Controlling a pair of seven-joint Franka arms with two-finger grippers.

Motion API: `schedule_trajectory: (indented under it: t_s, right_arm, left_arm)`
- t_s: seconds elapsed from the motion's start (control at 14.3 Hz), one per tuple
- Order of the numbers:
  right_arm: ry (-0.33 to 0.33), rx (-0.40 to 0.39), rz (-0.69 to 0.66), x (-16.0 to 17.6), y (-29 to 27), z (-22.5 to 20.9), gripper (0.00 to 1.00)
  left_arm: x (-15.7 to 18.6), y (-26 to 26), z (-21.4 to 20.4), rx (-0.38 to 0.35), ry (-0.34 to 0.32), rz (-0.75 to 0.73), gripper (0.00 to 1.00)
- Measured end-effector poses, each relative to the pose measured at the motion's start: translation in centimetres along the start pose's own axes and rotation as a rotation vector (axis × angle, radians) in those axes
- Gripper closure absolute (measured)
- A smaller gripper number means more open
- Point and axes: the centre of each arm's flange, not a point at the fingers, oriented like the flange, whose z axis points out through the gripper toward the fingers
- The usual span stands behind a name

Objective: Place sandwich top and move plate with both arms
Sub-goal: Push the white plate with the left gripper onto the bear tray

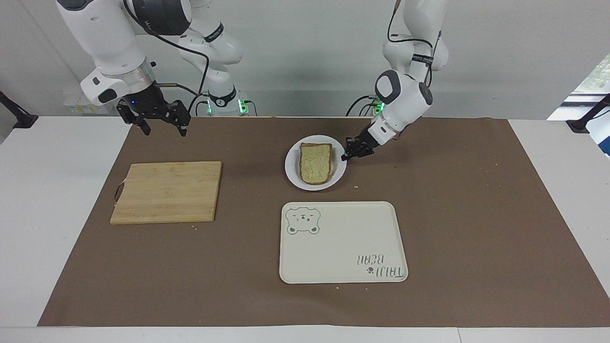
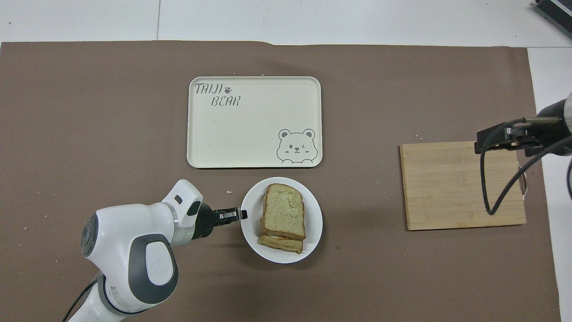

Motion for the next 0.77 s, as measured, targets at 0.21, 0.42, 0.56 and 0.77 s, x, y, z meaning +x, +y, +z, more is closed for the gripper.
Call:
schedule_trajectory:
  t_s: [0.21, 0.42, 0.56, 0.77]
  right_arm:
    - [0.000, 0.000, 0.000, 0.0, 0.0, 0.0, 0.00]
    - [0.000, 0.000, 0.000, 0.0, 0.0, 0.0, 0.00]
    - [0.000, 0.000, 0.000, 0.0, 0.0, 0.0, 0.00]
    - [0.000, 0.000, 0.000, 0.0, 0.0, 0.0, 0.00]
  left_arm:
    - [0.7, -0.7, -0.5, -0.076, 0.040, 0.021, 0.95]
    - [1.2, -1.0, -0.9, -0.097, 0.060, 0.030, 0.95]
    - [2.4, -1.2, -2.0, -0.134, 0.103, 0.015, 0.95]
    - [4.1, -0.9, -3.7, -0.251, 0.202, 0.001, 0.95]
